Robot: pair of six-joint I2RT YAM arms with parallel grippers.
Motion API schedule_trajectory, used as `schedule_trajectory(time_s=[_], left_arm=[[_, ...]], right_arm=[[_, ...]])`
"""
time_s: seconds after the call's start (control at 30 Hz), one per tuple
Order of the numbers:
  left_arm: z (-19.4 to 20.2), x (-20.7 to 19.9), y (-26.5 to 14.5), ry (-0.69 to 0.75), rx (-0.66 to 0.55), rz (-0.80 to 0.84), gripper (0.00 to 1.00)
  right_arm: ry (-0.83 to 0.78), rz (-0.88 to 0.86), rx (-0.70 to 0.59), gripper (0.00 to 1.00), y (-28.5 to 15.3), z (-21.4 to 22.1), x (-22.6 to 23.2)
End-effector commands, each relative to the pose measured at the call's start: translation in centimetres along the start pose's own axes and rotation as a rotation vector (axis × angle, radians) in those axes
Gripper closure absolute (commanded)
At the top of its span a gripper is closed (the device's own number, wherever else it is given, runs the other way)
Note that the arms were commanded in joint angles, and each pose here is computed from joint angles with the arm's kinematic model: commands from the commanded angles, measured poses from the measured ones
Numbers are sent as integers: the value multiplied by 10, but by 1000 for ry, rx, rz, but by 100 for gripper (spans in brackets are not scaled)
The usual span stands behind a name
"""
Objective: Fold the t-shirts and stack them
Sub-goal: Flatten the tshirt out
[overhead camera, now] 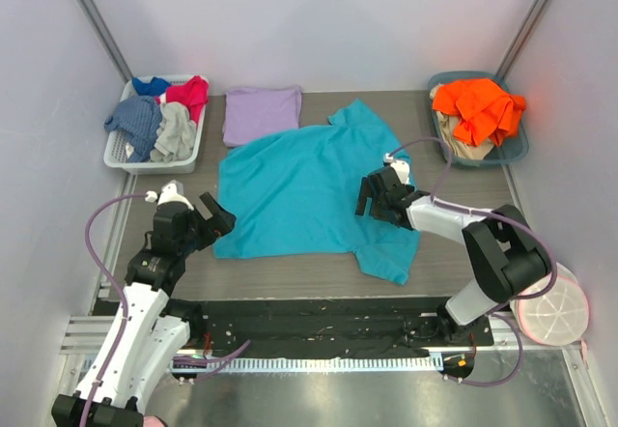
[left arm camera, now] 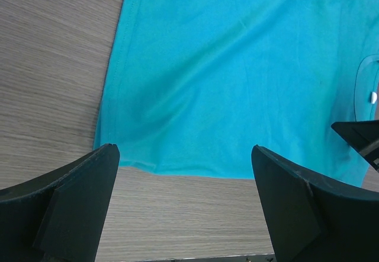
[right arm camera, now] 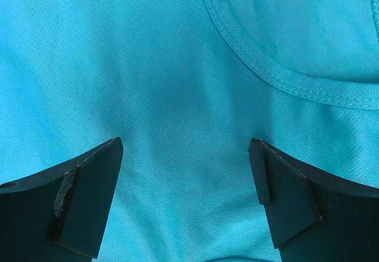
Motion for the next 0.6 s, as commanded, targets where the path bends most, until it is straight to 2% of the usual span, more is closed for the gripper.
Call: schedule_trajectory(time_s=[0.0, 0.37, 0.57], left_arm=[[-3, 0, 0, -5, -18, -11, 0], [-3, 1, 1, -12, -20, -24, 0], [-5, 0, 5, -11, -17, -34, 0]], right_arm=[[70, 91, 128, 3, -10, 43, -30], [163, 145, 161, 3, -48, 72, -63], [200, 140, 114, 1, -66, 70, -72]])
Point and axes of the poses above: each gripper's point midway between its finger pads, its own y axis out along the fingers, its own x axis along the line the jaws close on, z = x × y, the point moved 7 cm from there along -y, back along the fingers, and after that the axes turned 6 degrees about y, right-handed, at the moved point
